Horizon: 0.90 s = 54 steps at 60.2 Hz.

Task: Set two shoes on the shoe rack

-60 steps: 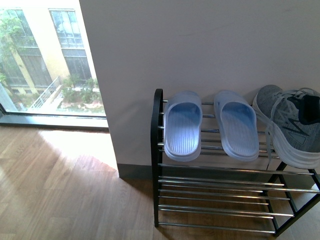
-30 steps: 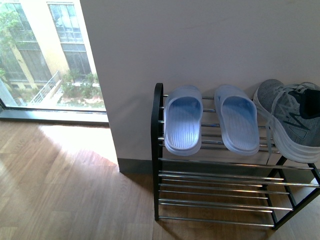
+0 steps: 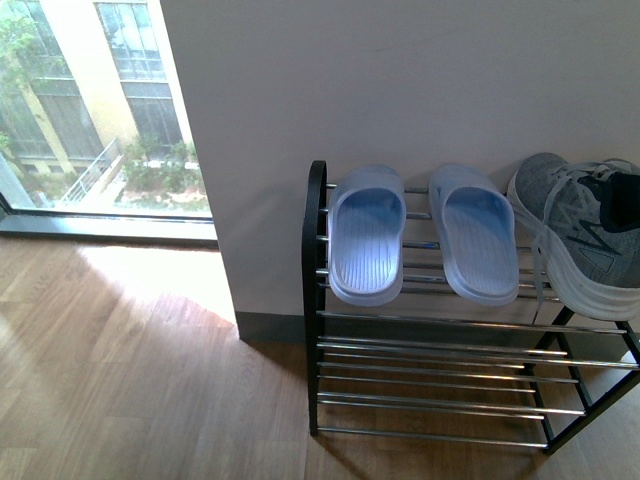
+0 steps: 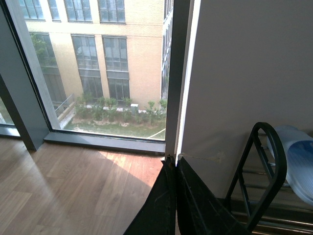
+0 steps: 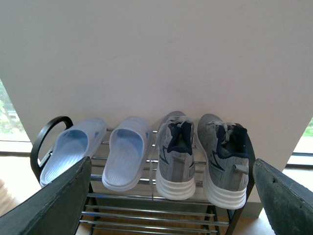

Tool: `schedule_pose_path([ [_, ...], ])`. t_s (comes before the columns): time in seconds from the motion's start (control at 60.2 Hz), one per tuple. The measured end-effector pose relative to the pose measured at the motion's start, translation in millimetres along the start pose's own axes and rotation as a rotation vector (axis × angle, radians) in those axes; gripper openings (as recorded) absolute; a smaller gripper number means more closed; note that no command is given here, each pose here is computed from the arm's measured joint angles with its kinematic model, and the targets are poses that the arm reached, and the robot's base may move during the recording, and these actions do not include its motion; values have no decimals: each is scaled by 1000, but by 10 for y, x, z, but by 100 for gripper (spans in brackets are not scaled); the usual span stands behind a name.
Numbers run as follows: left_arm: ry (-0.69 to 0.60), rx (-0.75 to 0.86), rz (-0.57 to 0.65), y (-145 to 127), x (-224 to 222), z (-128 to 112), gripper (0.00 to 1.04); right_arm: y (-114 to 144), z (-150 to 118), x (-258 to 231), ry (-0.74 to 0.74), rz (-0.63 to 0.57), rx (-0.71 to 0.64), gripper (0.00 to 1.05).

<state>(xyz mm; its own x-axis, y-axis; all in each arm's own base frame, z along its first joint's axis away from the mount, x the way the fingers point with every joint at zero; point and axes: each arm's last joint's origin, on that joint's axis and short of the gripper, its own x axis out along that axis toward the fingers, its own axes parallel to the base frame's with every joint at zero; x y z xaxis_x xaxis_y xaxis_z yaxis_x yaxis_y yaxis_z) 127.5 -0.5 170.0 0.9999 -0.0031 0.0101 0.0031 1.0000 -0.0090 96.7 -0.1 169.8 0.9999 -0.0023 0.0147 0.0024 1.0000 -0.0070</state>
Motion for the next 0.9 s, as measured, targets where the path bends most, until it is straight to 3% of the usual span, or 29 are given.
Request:
schedule_pose_path([
  [0.896,29,1,0,1,-272,-37,1,0,0,0,0,0,0,96],
])
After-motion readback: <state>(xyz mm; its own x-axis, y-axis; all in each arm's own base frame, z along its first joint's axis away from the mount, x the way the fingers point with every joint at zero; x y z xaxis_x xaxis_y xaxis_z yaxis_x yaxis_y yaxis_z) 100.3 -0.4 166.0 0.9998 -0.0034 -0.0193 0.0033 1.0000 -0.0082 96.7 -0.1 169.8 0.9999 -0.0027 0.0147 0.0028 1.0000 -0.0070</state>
